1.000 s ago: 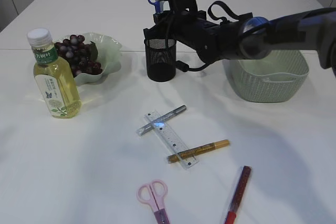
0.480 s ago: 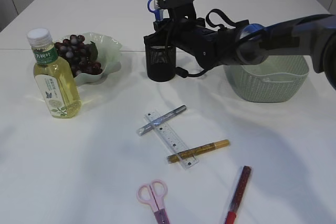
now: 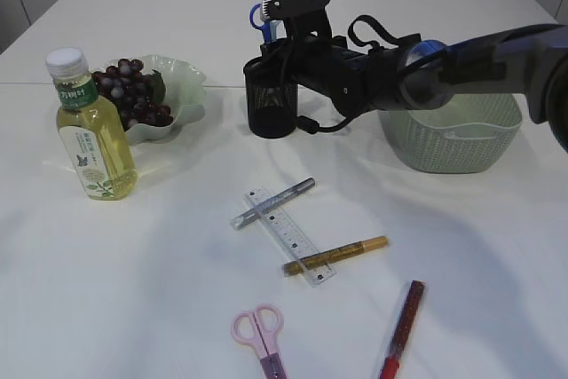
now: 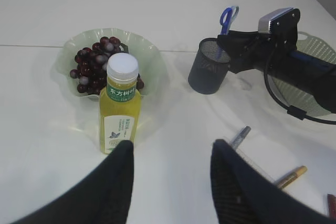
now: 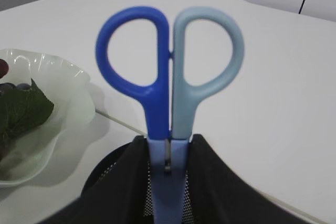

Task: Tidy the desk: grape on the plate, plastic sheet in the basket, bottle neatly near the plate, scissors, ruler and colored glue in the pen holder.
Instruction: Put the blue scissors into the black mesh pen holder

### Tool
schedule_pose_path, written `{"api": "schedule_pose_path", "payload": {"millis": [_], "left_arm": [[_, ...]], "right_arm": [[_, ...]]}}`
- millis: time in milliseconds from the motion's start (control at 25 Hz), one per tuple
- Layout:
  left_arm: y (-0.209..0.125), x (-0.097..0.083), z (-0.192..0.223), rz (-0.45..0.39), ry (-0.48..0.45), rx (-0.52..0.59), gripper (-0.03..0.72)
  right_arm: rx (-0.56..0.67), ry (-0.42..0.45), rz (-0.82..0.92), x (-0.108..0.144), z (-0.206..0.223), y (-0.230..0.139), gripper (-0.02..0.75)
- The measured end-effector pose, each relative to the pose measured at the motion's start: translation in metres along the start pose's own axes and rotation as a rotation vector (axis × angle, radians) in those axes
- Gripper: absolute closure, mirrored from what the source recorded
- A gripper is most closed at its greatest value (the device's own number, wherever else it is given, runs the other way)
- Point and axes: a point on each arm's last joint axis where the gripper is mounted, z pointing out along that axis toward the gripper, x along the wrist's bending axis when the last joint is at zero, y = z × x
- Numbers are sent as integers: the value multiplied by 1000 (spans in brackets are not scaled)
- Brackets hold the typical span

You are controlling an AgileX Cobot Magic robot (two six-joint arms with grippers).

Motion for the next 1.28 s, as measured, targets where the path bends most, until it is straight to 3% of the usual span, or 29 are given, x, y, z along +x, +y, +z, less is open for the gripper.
{"api": "schedule_pose_path", "payload": {"millis": [640,920,1080,1280], "left_arm": [[2,-1,0,-10,-8,-21,335],[2,-1,0,-10,-8,-21,335],[2,0,0,-6,-5,-21,335],[1,0,0,-6,-5,-13,335]], "right_arm": [[133,15,42,1,0,-6,430],[199,28,52,-2,-17,24,427],[279,45,56,-4,-34,50,426],[509,97,90,-2,-60,69,426]]}}
